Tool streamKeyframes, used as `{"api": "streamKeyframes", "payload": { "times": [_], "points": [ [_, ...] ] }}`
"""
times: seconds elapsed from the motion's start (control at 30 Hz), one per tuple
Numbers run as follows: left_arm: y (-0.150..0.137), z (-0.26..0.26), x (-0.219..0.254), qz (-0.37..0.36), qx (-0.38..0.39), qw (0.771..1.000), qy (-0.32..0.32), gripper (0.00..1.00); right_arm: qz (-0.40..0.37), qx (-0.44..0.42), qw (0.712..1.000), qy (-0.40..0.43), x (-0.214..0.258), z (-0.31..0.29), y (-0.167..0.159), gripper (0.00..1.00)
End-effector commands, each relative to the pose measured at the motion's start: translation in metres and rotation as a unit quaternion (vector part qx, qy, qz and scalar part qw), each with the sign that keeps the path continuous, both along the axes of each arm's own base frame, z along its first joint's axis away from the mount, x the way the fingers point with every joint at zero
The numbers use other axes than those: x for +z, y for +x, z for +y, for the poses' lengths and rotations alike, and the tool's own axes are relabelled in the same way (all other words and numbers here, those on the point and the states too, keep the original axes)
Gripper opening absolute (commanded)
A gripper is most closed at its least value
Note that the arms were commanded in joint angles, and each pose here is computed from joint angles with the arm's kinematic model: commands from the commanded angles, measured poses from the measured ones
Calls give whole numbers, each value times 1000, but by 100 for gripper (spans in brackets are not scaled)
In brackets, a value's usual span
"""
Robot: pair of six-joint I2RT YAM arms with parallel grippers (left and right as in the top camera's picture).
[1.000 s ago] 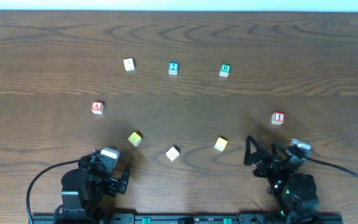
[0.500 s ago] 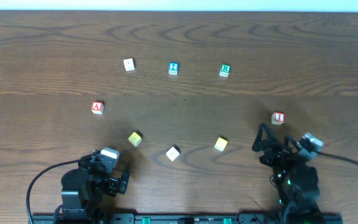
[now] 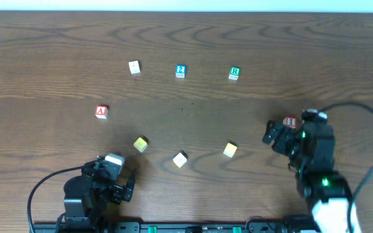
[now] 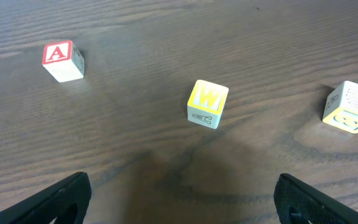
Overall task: Spell out Ai2
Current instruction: 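Reach the right gripper to the red I block and grasp it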
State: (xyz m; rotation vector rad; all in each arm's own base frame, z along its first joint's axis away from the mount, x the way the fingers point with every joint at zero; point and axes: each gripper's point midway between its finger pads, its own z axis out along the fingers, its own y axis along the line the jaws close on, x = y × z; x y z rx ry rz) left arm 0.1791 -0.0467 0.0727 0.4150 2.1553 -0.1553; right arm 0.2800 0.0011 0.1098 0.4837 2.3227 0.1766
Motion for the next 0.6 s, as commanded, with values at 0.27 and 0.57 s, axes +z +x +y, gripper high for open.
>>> {"api": "streamKeyframes", "payload": {
  "times": [0.27,0.57],
  "points": [
    [0,-2,-2,-1,-9,1000,2,95,181,22,982,-52,-51,-26,27,98],
    [0,-2,-2,-1,-9,1000,3,95,236,22,967,-92,-85,-44,33,95]
  ]
}}
